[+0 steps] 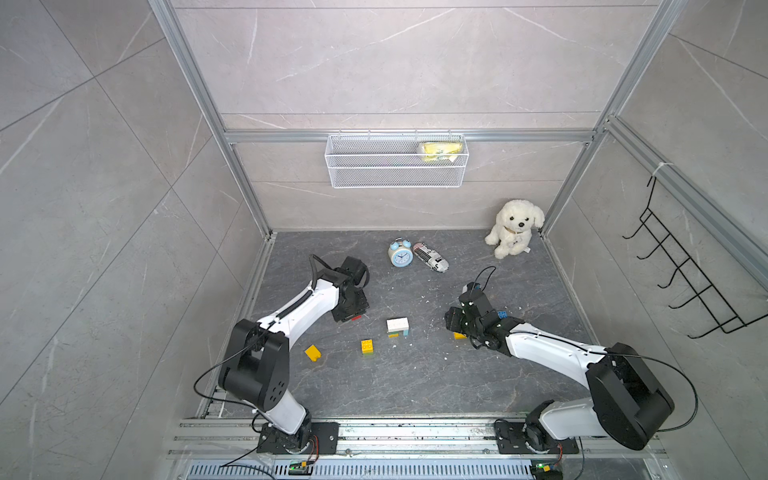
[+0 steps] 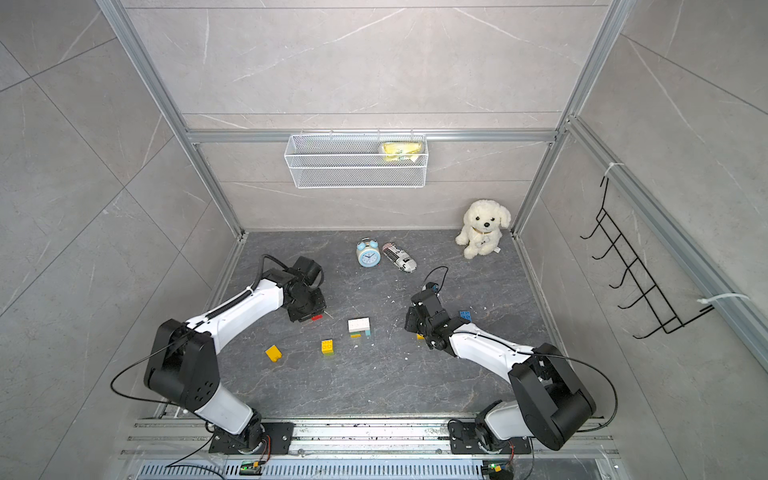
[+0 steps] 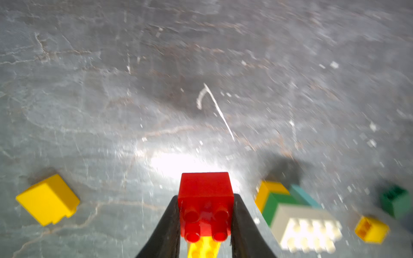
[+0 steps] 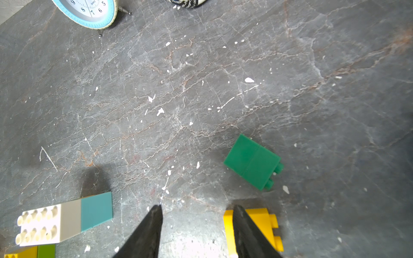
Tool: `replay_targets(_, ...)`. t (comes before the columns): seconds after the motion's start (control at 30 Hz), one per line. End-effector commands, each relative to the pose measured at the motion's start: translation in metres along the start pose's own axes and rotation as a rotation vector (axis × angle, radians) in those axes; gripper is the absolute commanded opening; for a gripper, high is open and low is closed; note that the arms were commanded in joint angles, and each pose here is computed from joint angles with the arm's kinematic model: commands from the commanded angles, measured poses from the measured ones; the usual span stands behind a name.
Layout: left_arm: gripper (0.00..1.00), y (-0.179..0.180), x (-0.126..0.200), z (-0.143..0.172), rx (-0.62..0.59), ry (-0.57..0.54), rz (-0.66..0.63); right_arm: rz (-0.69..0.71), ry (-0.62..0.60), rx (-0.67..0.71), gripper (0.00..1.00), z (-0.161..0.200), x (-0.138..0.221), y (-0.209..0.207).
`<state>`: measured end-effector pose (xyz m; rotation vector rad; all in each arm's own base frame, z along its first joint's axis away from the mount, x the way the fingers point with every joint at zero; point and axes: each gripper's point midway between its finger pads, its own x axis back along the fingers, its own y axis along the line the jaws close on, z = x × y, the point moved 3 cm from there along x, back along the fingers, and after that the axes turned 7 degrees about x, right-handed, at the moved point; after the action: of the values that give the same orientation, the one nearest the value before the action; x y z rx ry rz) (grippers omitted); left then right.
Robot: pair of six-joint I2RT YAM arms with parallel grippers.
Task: Assemble the letter h with lego
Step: Pick up the lego brick from the center of the board, then assemble the lego brick with the lego brick.
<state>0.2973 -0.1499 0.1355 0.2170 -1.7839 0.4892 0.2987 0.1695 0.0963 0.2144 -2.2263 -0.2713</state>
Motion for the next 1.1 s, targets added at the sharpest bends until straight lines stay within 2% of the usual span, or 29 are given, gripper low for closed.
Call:
replay_targets(0.0,0.18,0.006,0.010,0.028,-0.077,0.056,-0.038,0.015,0.000,0.012,0.54,-0.004,0.000,-0.001)
replay_targets(0.13,0.18,0.003,0.008,0.049,-0.129,0.097,-0.051,0.014,0.002,0.012,0.54,-0.004,0.000,-0.001)
replay_targets(0.53,0.16,0.016,-0.008,0.079,-0.144,0.167,-0.096,0.010,0.004,0.010,0.54,-0.003,-0.001,0.000)
replay_targets(1.07,0.16,0.014,-0.026,0.087,-0.143,0.212,-0.113,0.007,0.004,0.010,0.54,-0.004,-0.001,0.000)
